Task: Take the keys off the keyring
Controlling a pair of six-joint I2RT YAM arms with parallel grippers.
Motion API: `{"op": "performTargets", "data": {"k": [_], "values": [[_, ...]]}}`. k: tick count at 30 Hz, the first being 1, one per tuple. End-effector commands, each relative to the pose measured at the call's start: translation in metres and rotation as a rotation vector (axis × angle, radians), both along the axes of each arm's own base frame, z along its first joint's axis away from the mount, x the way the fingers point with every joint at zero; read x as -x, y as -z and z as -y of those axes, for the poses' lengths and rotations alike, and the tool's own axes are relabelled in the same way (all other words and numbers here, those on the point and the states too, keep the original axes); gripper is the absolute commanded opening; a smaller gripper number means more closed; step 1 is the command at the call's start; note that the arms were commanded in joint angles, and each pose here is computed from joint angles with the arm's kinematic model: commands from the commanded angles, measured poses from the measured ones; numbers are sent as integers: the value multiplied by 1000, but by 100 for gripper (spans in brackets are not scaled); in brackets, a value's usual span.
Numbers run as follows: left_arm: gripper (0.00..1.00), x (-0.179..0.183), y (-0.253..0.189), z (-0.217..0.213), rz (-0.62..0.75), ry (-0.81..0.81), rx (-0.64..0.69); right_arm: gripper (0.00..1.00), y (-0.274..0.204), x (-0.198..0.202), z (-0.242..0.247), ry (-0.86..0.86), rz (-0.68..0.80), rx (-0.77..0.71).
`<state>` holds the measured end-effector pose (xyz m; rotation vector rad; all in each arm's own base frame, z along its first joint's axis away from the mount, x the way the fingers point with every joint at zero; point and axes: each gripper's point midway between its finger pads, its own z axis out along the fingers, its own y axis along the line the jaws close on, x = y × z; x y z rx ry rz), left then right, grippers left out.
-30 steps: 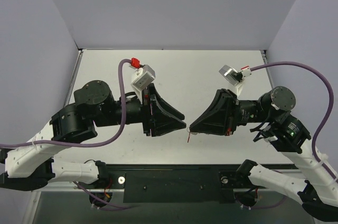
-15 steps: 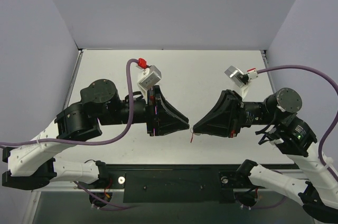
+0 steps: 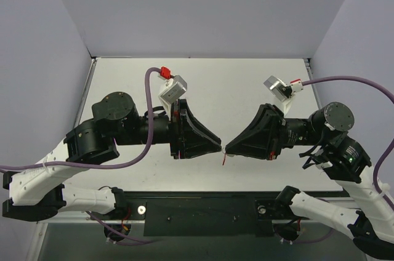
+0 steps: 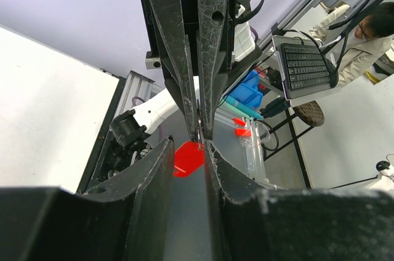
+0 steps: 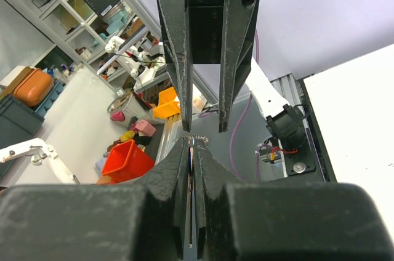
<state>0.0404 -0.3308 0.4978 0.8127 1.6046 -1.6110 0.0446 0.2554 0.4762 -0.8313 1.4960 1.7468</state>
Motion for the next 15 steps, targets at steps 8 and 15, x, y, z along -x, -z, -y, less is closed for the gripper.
{"op": "performTargets", "data": {"k": [8, 15], "values": [[34, 5, -13, 8, -4, 44, 71, 0, -25, 5, 5, 4, 74, -67], [25, 7, -15, 10, -8, 58, 75, 0, -20, 5, 5, 6, 61, -48]]}}
